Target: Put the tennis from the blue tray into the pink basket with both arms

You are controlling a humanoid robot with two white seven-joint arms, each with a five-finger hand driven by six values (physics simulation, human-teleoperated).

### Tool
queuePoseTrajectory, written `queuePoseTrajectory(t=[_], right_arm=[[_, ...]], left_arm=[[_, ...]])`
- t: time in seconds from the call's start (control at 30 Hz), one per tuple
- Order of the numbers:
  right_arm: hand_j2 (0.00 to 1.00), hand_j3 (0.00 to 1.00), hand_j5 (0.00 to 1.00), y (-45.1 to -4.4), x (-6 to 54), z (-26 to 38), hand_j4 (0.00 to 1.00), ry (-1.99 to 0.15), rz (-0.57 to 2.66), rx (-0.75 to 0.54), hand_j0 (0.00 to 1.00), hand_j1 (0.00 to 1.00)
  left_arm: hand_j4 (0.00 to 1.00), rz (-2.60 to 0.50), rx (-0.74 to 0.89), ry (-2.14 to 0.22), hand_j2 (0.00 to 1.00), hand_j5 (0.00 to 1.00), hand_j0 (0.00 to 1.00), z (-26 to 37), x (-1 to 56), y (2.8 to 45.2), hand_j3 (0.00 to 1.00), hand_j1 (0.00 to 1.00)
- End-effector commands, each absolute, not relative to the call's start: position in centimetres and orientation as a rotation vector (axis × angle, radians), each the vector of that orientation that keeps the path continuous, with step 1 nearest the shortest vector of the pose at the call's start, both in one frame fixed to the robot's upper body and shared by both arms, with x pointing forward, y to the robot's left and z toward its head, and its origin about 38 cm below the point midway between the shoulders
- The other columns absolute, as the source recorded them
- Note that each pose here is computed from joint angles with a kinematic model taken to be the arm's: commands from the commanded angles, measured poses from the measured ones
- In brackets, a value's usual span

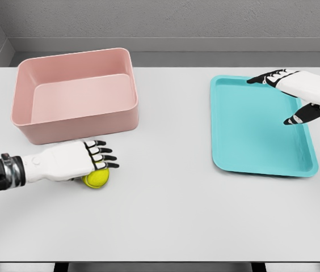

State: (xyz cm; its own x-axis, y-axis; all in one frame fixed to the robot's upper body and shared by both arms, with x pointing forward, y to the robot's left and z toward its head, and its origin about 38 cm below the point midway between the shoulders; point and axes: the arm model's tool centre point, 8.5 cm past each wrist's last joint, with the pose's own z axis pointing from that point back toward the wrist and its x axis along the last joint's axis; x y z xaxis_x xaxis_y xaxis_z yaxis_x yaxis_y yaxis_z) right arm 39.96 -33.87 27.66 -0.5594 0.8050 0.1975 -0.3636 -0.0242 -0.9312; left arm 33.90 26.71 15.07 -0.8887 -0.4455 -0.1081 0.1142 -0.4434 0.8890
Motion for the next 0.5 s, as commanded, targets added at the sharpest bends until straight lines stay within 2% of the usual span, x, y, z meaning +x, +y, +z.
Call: queuePoseTrajectory(t=[0.0, 0.47], right_arm=[[1.0, 1.0, 1.0, -33.82, 39.97, 27.67, 1.0, -1.39, 1.716, -0.495, 1.0, 1.0], [1.0, 1.0, 1.0, -33.89, 39.85, 27.32, 1.0, -1.382, 1.716, -0.488, 1.0, 1.0]], left_arm=[[1.0, -2.377, 0.446, -1.422, 1.0, 1.0, 1.0, 14.63, 33.6, 26.38, 1.0, 1.0], [0.97, -2.396, 0.443, -1.412, 0.97, 0.97, 0.97, 15.22, 33.78, 26.66, 0.97, 0.97]])
